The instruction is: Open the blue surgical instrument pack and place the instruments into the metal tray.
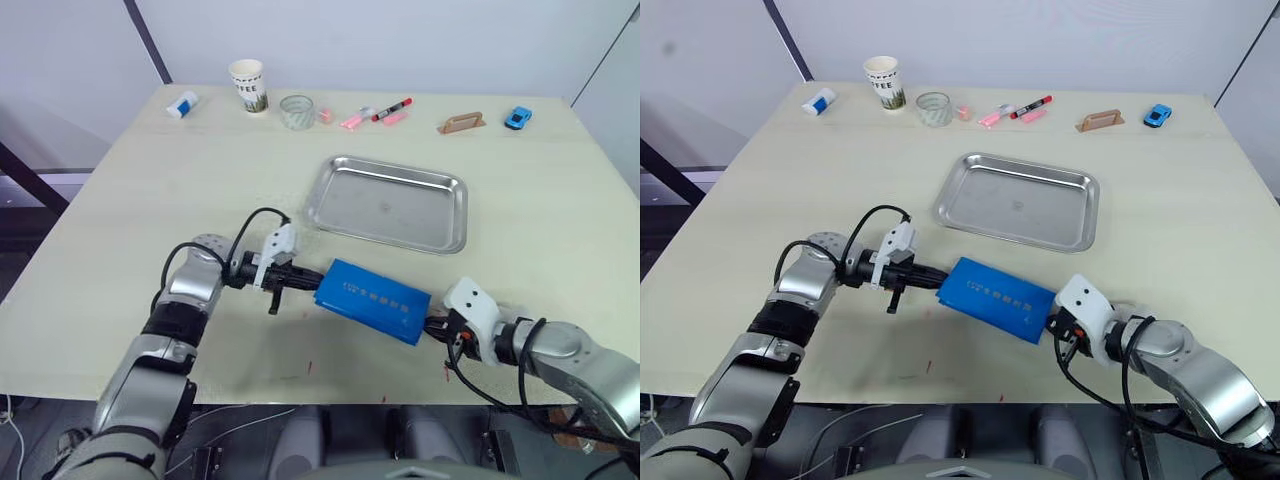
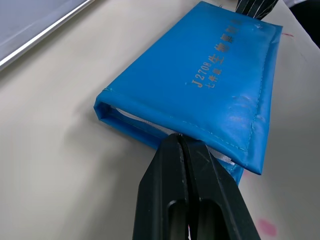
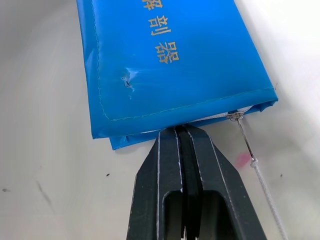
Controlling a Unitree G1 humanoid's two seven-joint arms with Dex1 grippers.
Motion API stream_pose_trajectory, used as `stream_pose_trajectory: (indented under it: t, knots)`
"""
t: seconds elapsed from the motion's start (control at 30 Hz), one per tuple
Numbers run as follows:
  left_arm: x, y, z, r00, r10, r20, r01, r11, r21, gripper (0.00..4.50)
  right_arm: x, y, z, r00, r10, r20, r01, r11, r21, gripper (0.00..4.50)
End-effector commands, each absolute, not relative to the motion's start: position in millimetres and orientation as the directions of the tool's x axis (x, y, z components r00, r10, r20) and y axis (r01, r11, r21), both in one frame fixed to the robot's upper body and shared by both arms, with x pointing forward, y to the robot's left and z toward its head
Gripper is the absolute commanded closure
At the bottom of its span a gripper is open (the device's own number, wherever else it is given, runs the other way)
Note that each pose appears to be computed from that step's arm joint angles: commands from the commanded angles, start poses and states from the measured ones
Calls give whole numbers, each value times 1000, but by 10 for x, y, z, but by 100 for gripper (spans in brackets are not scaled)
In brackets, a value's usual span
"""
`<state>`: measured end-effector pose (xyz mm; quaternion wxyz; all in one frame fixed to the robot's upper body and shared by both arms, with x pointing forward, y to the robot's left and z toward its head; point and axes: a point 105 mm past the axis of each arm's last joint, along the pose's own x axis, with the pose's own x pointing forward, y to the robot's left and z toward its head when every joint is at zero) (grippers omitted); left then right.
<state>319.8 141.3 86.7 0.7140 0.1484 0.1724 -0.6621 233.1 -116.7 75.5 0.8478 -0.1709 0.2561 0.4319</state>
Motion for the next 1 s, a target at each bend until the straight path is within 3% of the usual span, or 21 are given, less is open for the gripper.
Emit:
stream_pose_trajectory:
  t: [0.03,0.5,1.0]
  knots:
    - [3111,1245,911,18,-914,-405,1000,14,12,444,2379,-1151,770,492,656,-572,-840,531,-113,450]
    - [2882,1159,814,53,-934,-353,998,57,-2,444,2587,-1381,810,461,624,-631,-878,426,-221,450]
    - [2681,1037,720,41,-937,-347,998,57,-36,444,2434,-1474,800,396,619,-678,-908,372,-191,450]
